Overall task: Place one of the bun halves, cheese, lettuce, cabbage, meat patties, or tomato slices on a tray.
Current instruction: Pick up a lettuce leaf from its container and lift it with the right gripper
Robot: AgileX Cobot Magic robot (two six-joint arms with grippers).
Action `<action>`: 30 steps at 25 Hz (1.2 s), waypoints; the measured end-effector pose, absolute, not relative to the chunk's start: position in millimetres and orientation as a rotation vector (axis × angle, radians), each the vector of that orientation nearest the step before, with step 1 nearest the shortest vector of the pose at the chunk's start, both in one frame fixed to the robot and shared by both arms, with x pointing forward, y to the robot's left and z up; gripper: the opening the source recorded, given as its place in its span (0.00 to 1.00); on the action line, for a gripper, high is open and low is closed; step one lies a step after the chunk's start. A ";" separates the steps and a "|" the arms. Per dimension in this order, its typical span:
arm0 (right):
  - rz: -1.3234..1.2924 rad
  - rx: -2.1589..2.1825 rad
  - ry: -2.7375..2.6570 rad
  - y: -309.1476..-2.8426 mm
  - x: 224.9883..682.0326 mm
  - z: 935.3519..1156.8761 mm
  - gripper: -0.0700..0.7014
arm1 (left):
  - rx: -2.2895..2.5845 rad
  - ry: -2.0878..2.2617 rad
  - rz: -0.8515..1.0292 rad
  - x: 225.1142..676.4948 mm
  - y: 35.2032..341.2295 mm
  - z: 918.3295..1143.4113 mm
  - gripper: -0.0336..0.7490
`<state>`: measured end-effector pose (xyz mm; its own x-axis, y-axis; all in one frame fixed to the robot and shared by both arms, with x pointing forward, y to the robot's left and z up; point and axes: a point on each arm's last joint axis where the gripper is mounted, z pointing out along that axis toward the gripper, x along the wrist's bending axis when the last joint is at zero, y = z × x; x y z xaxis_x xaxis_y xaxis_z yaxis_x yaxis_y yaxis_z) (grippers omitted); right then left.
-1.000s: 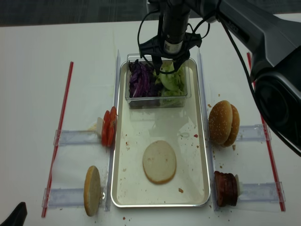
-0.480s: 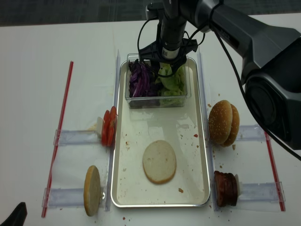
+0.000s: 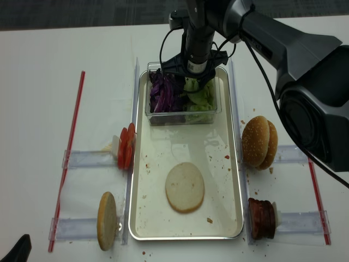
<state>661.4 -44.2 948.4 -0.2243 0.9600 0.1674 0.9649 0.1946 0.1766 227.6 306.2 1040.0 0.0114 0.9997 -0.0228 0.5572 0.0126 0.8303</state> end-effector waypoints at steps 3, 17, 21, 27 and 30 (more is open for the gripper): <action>-0.381 -1.944 -2.413 -44.2 661.4 948.4 0.67 | 1.622 1.623 0.842 227.6 306.2 1040.0 0.78; -0.355 -1.891 -2.451 -44.8 659.7 948.1 0.67 | 1.622 1.623 0.842 227.6 306.2 1040.0 0.78; -0.326 -1.885 -2.447 -45.1 658.9 944.3 0.67 | 1.622 1.623 0.842 227.6 306.2 1040.0 0.78; -0.277 -1.880 -2.438 -45.0 658.5 934.0 0.65 | 1.622 1.623 0.842 227.6 306.2 1040.0 0.78; -0.261 -1.878 -2.438 -45.6 657.7 933.8 0.56 | 1.622 1.623 0.842 227.6 306.2 1040.0 0.78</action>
